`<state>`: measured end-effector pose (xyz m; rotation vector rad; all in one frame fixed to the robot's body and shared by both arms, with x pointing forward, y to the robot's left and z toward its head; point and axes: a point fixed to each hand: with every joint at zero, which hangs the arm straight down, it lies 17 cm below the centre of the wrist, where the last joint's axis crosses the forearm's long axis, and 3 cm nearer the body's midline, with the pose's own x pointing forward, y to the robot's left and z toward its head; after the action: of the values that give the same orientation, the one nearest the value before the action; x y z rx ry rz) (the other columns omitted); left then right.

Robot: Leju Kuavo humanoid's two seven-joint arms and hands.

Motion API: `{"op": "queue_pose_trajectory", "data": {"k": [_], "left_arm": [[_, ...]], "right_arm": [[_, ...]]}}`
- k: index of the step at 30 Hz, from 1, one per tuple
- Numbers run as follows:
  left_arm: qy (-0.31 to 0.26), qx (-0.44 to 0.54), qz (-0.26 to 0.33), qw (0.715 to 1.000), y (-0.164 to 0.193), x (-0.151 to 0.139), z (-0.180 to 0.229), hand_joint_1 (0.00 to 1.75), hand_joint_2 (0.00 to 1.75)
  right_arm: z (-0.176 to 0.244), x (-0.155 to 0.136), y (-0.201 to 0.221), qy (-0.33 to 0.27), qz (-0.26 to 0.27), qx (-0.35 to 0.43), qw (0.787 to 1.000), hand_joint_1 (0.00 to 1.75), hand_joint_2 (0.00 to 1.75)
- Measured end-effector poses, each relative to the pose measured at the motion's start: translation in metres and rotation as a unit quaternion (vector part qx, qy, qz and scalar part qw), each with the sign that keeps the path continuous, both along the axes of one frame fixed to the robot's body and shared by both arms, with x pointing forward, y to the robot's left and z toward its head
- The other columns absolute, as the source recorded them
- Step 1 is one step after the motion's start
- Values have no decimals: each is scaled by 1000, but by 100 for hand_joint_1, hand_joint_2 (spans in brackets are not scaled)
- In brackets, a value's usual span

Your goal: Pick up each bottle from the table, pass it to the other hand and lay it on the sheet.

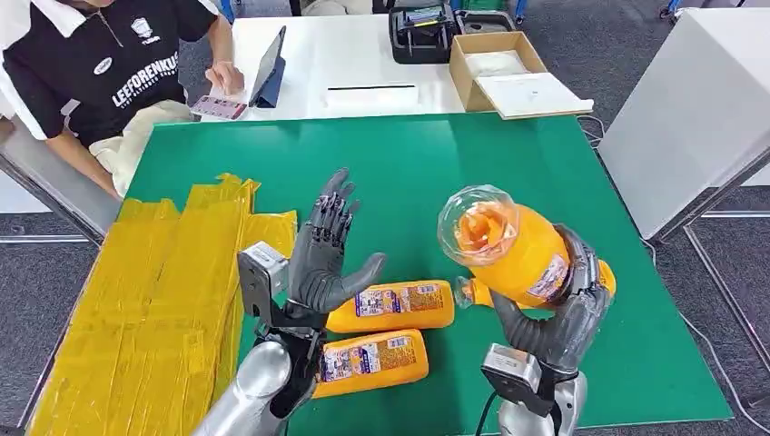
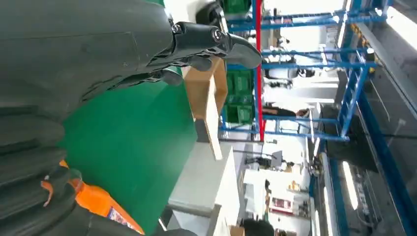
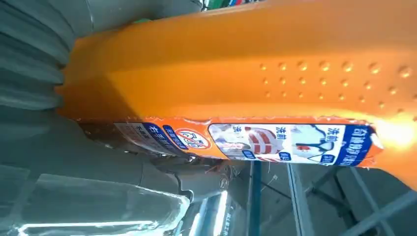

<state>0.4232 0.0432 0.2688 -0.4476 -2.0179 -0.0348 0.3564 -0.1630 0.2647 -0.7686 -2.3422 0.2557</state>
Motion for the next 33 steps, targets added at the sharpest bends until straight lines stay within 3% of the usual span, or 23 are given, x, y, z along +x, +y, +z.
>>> {"op": "queue_pose_trajectory", "data": {"k": [15,23,33], "left_arm": [[13,7,19,1000,12,6,-12,0,175],[16,12,22,1000,16,7,-17,0,175],[13,16,23,1000,22,0,-20,0,175]], "right_arm": [[16,-1,-18,-23,-18,31,999,175,175],[12,19,-35,-11,-47,33,998,175,175],[-12,72,-53,39,-84,20,995,175,175]]}}
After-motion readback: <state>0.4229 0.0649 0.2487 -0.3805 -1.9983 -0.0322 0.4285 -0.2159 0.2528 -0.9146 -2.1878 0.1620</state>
